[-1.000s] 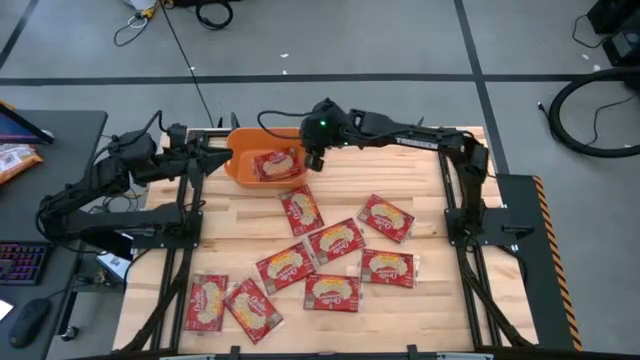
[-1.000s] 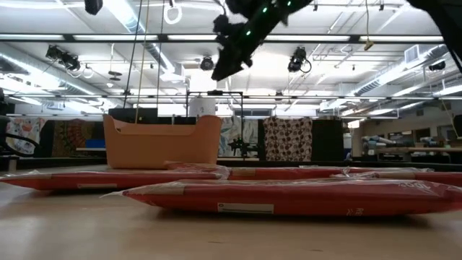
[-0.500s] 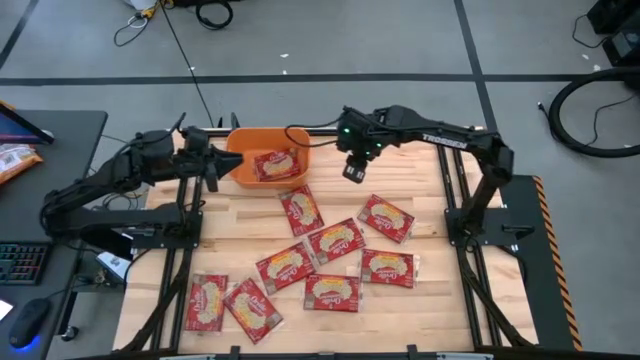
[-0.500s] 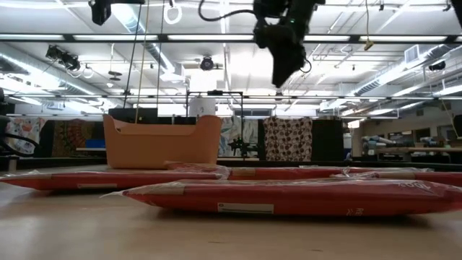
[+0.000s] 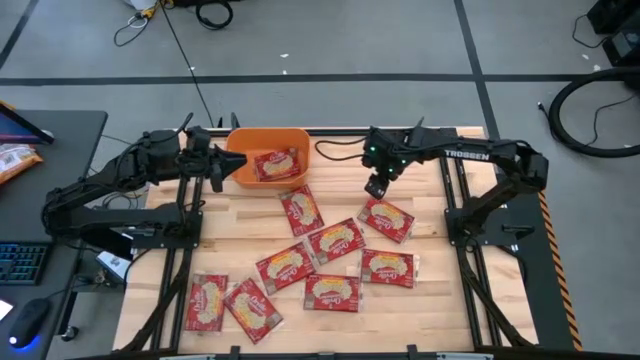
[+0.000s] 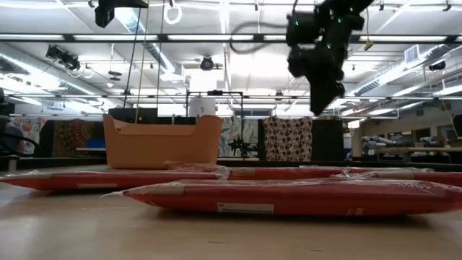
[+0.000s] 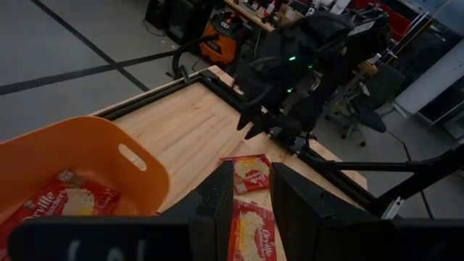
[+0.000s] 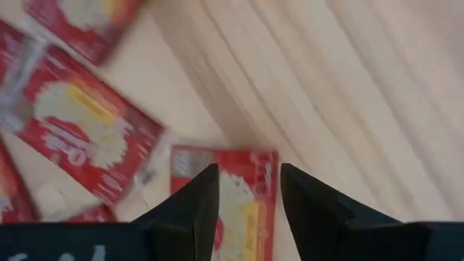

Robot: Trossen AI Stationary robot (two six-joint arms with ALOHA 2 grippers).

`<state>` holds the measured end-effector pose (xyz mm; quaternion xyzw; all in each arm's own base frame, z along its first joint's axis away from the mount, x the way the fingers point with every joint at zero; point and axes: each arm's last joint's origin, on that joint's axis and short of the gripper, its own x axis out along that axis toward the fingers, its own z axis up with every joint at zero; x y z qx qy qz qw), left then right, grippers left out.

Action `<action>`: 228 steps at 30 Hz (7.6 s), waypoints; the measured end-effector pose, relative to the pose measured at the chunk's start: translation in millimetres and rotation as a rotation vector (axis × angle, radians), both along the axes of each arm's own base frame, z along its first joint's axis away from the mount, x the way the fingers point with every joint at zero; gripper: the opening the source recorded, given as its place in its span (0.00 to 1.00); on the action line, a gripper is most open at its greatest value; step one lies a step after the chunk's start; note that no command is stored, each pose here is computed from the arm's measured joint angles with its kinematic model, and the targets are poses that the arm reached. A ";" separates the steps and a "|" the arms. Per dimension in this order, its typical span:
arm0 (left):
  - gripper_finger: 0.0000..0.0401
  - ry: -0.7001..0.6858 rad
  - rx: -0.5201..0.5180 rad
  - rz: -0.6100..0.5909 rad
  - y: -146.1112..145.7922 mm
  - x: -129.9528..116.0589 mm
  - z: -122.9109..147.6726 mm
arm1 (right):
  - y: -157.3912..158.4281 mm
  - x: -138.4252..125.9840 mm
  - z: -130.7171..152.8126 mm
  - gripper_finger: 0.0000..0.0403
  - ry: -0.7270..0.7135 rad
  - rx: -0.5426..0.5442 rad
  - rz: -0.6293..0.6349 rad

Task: Sort popcorn bags into baskets
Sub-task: Put the red popcorn bag into the orange bin, then adjust the red popcorn bags

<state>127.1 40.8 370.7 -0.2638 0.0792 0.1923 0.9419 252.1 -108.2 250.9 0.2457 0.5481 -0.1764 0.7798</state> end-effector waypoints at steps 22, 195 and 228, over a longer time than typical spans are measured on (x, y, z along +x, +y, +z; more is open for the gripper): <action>0.24 -0.011 -0.043 0.027 0.8 1.0 -0.5 | -0.7 -60.1 -98.3 0.38 0.140 0.277 -0.032; 0.24 0.318 -0.189 -0.458 -37.2 41.1 -37.1 | 68.7 86.8 64.5 0.43 -0.094 -0.081 0.381; 0.26 1.083 -0.287 -0.792 -140.7 80.1 -130.9 | 85.5 57.7 41.2 0.43 -0.046 -0.133 0.454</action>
